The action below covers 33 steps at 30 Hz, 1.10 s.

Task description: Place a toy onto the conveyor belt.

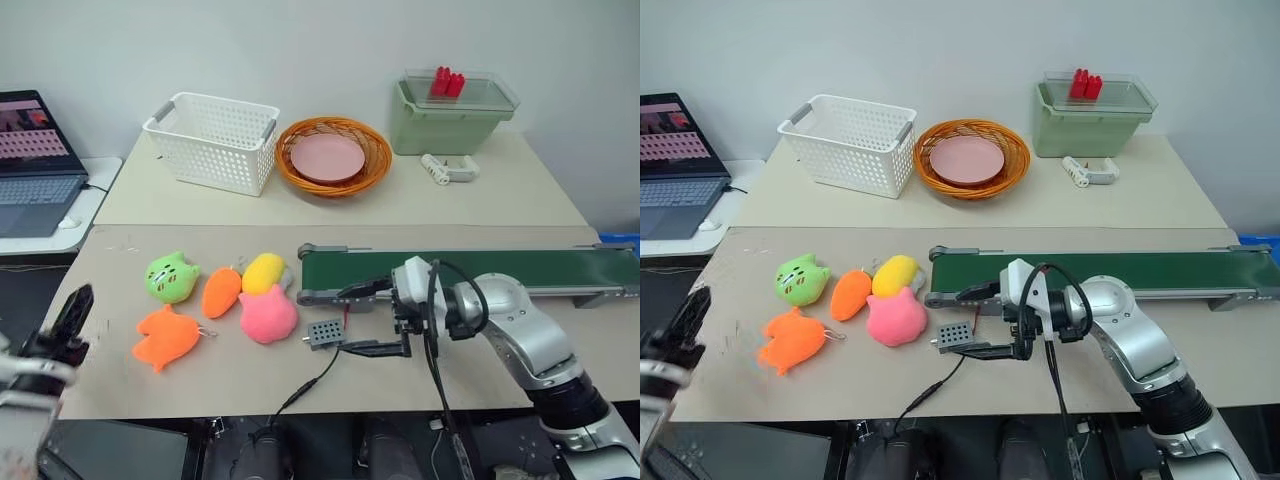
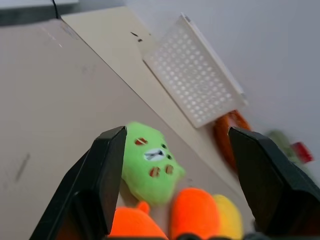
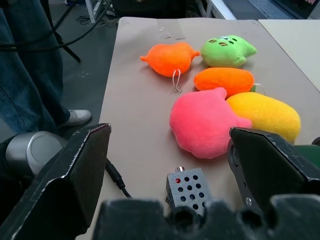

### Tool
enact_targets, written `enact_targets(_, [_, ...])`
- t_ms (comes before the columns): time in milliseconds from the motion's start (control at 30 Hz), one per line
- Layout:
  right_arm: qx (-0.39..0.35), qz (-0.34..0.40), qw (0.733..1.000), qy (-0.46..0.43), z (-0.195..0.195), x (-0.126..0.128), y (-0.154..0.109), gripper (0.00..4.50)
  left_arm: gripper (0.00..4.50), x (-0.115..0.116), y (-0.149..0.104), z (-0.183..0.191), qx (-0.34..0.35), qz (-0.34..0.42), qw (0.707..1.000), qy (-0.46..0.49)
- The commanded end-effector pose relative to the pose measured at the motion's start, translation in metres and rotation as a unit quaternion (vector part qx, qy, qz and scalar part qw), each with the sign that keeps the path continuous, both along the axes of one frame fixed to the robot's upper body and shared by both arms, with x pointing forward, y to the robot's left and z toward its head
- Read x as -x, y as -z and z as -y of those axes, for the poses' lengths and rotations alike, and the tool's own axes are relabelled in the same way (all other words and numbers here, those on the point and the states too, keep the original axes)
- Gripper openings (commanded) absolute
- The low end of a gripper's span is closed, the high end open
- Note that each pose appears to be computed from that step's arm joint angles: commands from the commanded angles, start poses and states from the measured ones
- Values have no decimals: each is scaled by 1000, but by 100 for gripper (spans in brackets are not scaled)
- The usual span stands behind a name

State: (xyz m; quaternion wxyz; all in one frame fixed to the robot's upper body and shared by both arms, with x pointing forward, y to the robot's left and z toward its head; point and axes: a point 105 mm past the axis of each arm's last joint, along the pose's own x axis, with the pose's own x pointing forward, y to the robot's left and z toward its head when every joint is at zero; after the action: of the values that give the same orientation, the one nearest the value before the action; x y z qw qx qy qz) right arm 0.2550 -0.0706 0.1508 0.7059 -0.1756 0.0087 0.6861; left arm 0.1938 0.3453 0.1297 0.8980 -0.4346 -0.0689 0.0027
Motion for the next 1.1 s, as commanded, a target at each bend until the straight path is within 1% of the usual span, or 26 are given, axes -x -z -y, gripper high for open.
enact_targets(33, [-7, 13, 1000, -13, -5, 1, -5, 450, 343, 42, 0, 16, 85, 43, 995, 38])
enact_targets(133, [-7, 11, 1000, -9, -5, -3, -4, 450, 343, 55, 30, 25, 136, 14, 990, 27])
enact_targets(167, [-6, 11, 1000, -8, -5, -4, -3, 450, 343, 55, 34, 27, 152, 16, 988, 22])
enact_targets(267, [-6, 11, 1000, -6, -5, -6, -3, 450, 343, 53, 44, 35, 187, 16, 982, 19])
enact_targets(367, [-8, 11, 1000, -3, -5, -8, -4, 450, 343, 43, 59, 50, 195, -8, 980, 28])
enact_targets(533, [-11, 14, 1000, 2, -3, -8, -7, 450, 343, 20, 64, 64, 213, -24, 976, 29])
enact_targets(700, [-9, 20, 1000, 13, 1, -10, -8, 450, 343, 9, 69, 74, 220, -43, 974, 29])
enact_targets(833, [-8, 23, 999, 24, 4, -11, -9, 450, 343, 9, 64, 89, 226, -50, 972, 46])
enact_targets(967, [-6, 21, 999, 27, 6, -10, -7, 450, 343, 15, 60, 107, 229, -54, 969, 75])
enact_targets(1033, [-7, 22, 999, 29, 5, -11, -7, 450, 343, 18, 59, 118, 234, -57, 966, 94])
enact_targets(1100, [-9, 23, 999, 30, 5, -11, -7, 450, 343, 19, 61, 119, 238, -62, 965, 90])
